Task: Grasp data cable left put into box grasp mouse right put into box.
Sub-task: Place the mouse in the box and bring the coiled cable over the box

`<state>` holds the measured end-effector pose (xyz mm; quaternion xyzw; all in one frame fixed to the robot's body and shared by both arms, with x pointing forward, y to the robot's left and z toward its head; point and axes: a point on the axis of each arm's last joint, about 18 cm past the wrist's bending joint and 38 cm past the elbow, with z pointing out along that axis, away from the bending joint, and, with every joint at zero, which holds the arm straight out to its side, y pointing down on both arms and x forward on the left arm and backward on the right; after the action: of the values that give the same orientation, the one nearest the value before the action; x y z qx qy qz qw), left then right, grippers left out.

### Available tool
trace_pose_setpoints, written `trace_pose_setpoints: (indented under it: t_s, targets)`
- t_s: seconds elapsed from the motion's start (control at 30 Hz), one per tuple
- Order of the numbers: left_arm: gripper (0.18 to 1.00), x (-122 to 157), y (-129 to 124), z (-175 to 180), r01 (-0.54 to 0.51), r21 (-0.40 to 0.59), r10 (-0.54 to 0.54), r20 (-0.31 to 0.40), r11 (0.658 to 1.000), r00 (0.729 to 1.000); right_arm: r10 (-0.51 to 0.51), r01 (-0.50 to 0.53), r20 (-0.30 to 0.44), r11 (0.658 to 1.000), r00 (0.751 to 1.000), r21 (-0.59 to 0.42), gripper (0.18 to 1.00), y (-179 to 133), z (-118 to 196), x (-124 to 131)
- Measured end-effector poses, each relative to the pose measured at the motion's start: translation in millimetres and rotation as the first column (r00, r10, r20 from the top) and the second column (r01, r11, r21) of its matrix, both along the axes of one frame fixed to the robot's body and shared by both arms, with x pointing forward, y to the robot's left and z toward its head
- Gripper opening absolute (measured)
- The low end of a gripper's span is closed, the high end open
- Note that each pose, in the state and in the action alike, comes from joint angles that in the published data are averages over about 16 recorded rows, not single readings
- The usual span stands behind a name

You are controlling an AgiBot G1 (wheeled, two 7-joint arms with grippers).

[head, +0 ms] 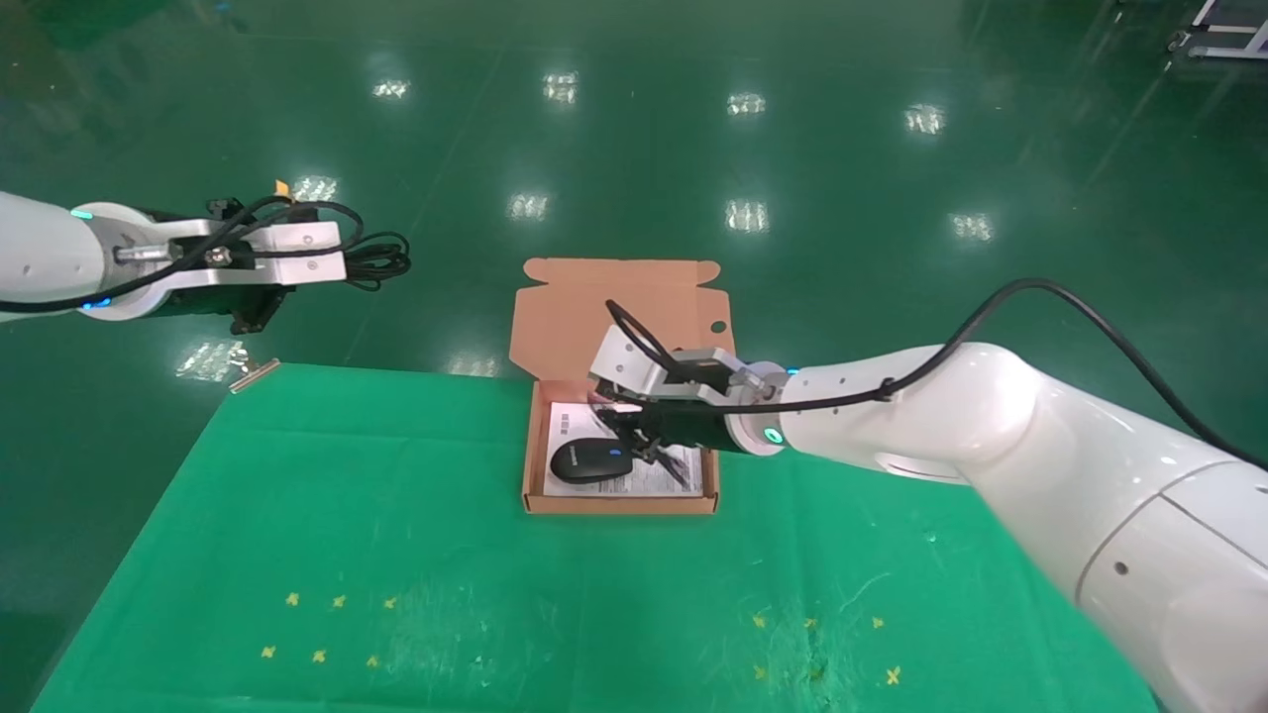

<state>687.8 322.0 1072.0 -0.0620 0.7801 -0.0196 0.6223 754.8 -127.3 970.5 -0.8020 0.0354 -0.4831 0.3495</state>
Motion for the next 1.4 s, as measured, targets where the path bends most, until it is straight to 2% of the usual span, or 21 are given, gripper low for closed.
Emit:
trace_pose_setpoints:
  t_s: [0.33,0.8,1.07,1.4]
  targets:
    - [0.254,22.8,-42.4,-46.4,0.117,-0.009,-0.117,-0.054,0.993,0.992,-0.037,0.036,0.041,0.999,0.998,0.009,0.426,-24.9,20.0,-0.8]
    - [0.254,68.6,-122.9,-109.5,0.288,-0.04,-0.29,-0.08,0.957,0.954,-0.132,0.13,0.105,0.991,0.986,0.02,0.75,-101.7,48.8,-14.7]
    - [0.253,79.5,-161.9,-131.1,0.369,-0.047,-0.372,-0.089,0.928,0.924,-0.173,0.172,0.128,0.985,0.977,0.023,0.904,-139.2,59.8,-32.8]
    - [0.254,77.6,-184.1,-142.1,0.44,-0.037,-0.441,-0.112,0.897,0.89,-0.195,0.194,0.143,0.981,0.97,0.025,0.986,-161.2,66.6,-50.2]
